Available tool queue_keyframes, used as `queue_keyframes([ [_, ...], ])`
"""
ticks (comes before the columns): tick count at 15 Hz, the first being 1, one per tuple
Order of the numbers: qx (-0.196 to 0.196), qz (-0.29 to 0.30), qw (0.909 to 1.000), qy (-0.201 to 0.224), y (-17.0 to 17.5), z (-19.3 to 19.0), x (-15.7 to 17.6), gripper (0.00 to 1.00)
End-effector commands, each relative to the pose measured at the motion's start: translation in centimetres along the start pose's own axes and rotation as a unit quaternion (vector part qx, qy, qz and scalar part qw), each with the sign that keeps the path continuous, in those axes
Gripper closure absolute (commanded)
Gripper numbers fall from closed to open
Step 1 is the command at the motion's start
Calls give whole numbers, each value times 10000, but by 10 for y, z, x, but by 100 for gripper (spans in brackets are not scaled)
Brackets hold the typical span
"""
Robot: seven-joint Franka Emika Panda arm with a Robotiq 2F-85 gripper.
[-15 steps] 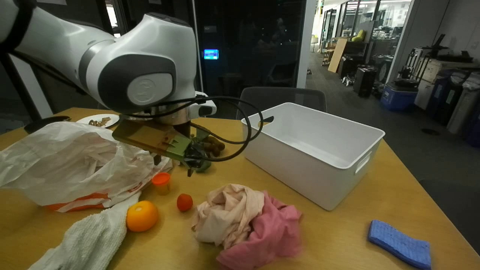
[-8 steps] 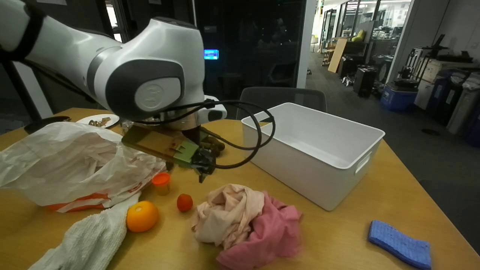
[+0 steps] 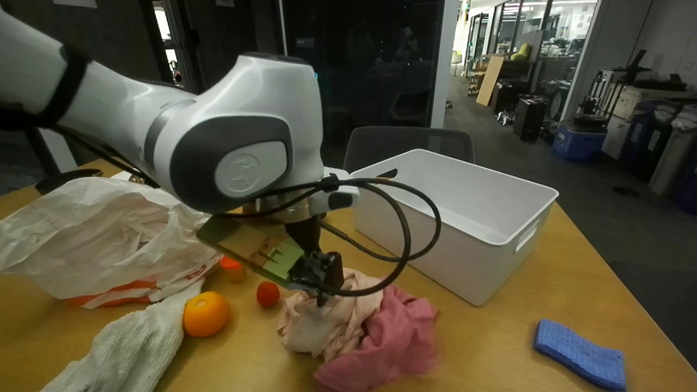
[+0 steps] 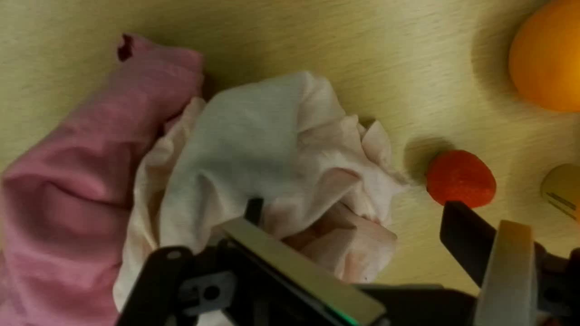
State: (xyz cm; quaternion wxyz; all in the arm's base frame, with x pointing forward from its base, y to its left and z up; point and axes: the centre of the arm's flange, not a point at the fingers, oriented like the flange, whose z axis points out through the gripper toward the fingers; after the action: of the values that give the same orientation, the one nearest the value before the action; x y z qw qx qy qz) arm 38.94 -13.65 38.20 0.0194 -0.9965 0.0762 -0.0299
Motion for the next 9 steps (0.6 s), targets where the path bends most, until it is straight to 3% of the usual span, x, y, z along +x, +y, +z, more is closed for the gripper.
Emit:
queue_keyframes([
  [1,-481,-134,9986,150,1,31,2,0],
  [5,-1422,-354,9879,509,12,65,15,0],
  [9,-1710,-280,9840,421,23,83,20,0],
])
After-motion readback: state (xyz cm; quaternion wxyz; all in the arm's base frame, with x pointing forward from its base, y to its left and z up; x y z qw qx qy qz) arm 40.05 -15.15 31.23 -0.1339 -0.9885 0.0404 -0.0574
